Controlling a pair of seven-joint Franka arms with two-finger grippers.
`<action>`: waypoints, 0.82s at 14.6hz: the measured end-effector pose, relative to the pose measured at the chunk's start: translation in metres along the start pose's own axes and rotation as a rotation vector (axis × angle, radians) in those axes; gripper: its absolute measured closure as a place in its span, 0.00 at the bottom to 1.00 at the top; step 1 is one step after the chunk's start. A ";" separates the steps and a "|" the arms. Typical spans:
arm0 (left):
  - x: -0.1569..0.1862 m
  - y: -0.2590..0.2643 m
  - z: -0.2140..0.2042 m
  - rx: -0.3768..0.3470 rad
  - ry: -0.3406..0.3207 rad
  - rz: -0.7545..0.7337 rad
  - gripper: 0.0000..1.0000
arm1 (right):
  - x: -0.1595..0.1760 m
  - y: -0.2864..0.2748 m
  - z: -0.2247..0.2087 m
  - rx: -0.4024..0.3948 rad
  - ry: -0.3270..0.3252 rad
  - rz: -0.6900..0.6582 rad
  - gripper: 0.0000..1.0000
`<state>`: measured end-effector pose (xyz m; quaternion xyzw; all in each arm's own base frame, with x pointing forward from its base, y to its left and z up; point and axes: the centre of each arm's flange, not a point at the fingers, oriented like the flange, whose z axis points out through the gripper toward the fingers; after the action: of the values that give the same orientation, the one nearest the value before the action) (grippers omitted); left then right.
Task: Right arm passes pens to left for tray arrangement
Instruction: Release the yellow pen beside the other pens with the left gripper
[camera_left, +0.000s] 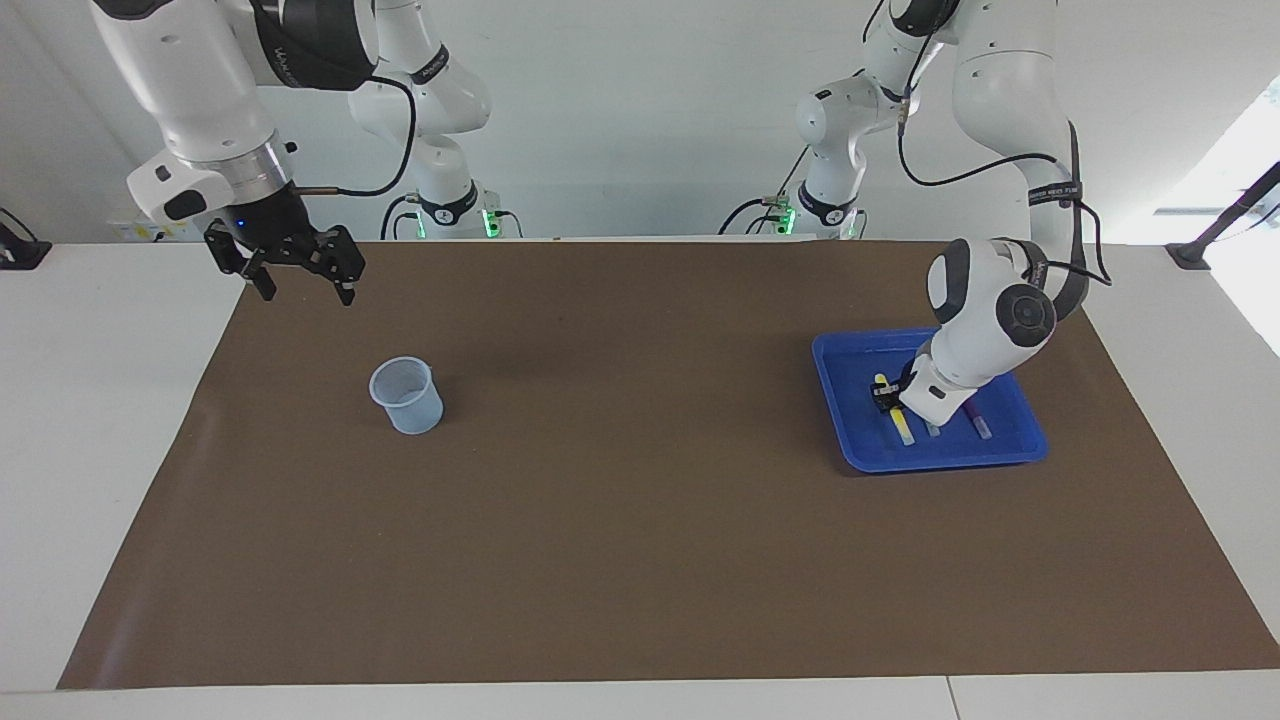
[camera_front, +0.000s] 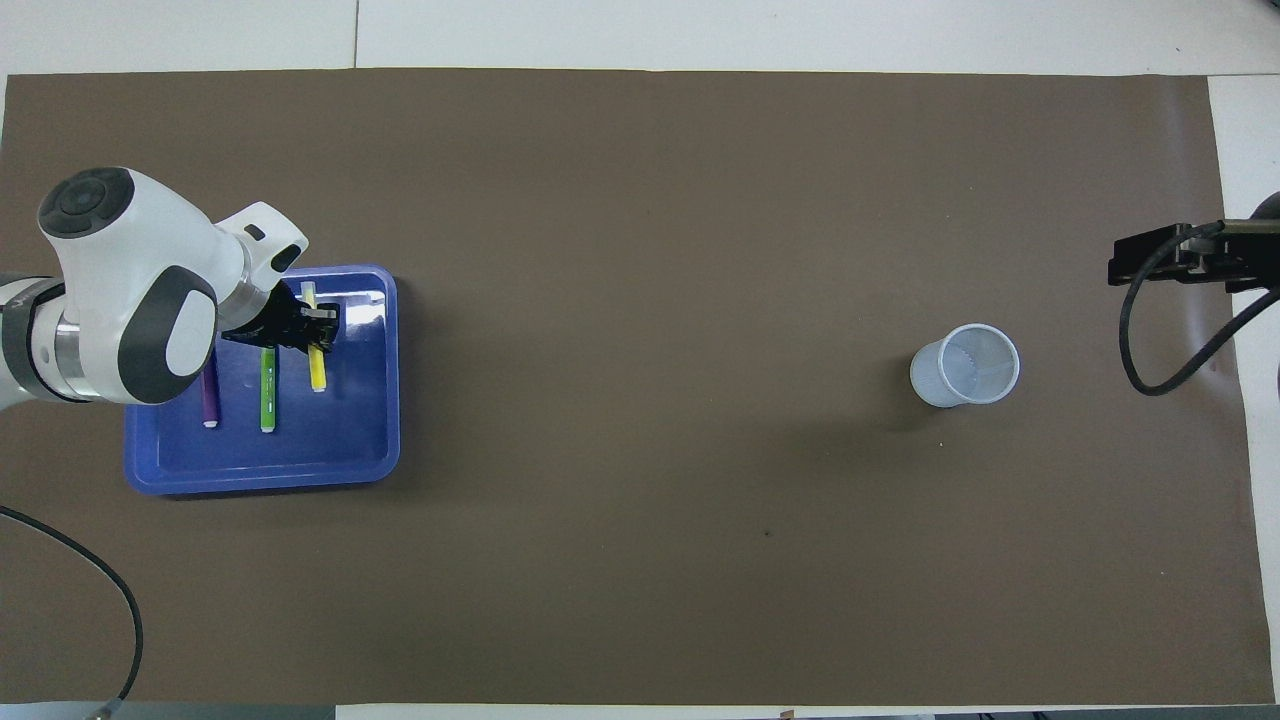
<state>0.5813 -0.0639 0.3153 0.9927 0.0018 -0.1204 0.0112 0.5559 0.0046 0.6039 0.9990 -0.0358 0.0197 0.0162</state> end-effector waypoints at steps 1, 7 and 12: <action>-0.001 0.000 0.000 0.001 -0.005 -0.001 0.82 | -0.001 -0.002 0.000 0.000 -0.005 -0.004 0.00; -0.001 -0.006 0.002 0.001 -0.015 -0.010 0.81 | -0.002 -0.005 -0.004 0.034 -0.002 0.000 0.00; -0.002 -0.006 0.002 0.001 -0.017 -0.011 0.33 | -0.007 0.003 -0.018 0.031 -0.028 0.012 0.00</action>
<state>0.5792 -0.0582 0.3132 0.9916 0.0072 -0.1289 0.0098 0.5477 0.0028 0.6222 0.9991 -0.0417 0.0063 -0.0001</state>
